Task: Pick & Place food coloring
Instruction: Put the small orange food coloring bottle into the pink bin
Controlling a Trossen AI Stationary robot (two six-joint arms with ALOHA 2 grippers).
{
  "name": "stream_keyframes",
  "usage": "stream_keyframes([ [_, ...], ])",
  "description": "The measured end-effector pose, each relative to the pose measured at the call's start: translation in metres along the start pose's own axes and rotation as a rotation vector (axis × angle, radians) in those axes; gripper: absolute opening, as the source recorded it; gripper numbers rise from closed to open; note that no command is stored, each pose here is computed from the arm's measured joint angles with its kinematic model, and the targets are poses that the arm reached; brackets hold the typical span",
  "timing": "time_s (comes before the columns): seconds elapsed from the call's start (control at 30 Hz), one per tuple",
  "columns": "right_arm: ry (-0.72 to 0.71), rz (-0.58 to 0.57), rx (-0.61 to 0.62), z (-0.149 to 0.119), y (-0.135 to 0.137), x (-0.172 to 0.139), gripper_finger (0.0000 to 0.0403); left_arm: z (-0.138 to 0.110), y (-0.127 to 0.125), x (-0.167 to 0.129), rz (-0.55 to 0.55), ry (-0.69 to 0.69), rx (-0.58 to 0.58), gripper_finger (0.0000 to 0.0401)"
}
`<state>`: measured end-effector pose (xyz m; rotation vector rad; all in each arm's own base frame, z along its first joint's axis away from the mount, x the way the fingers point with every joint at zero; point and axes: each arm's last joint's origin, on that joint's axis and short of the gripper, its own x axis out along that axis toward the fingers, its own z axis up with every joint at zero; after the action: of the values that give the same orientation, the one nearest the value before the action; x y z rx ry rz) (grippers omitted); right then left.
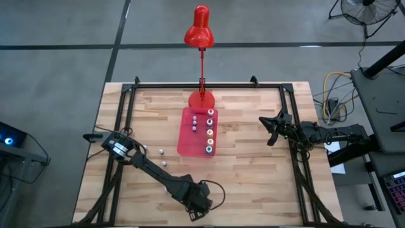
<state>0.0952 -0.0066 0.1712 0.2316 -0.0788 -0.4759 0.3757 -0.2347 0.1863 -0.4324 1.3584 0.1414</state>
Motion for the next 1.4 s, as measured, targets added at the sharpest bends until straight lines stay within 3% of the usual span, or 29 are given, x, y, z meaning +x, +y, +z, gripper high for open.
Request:
stream_keyframes([
  [0.3, 0.0, 0.0, 0.0, 0.0, 0.0, 0.0, 0.0009, 0.002, 0.0, -0.003, -0.001, -0.012, 0.051, 0.0034],
  [0.67, 0.0, 0.0, 0.0, 0.0, 0.0, 0.0, 0.0009, 0.019, 0.03, -0.053, 0.026, -0.021, 0.111, 0.0035],
  [1.07, 0.001, 0.0, -0.001, 0.0, 0.0, 0.0, 0.0009, 0.054, 0.107, -0.124, 0.119, -0.052, 0.208, 0.0033],
  [1.4, 0.001, 0.0, -0.001, 0.0, 0.0, 0.0, 0.0009, 0.092, 0.184, -0.143, 0.202, -0.076, 0.003, 0.0033],
])
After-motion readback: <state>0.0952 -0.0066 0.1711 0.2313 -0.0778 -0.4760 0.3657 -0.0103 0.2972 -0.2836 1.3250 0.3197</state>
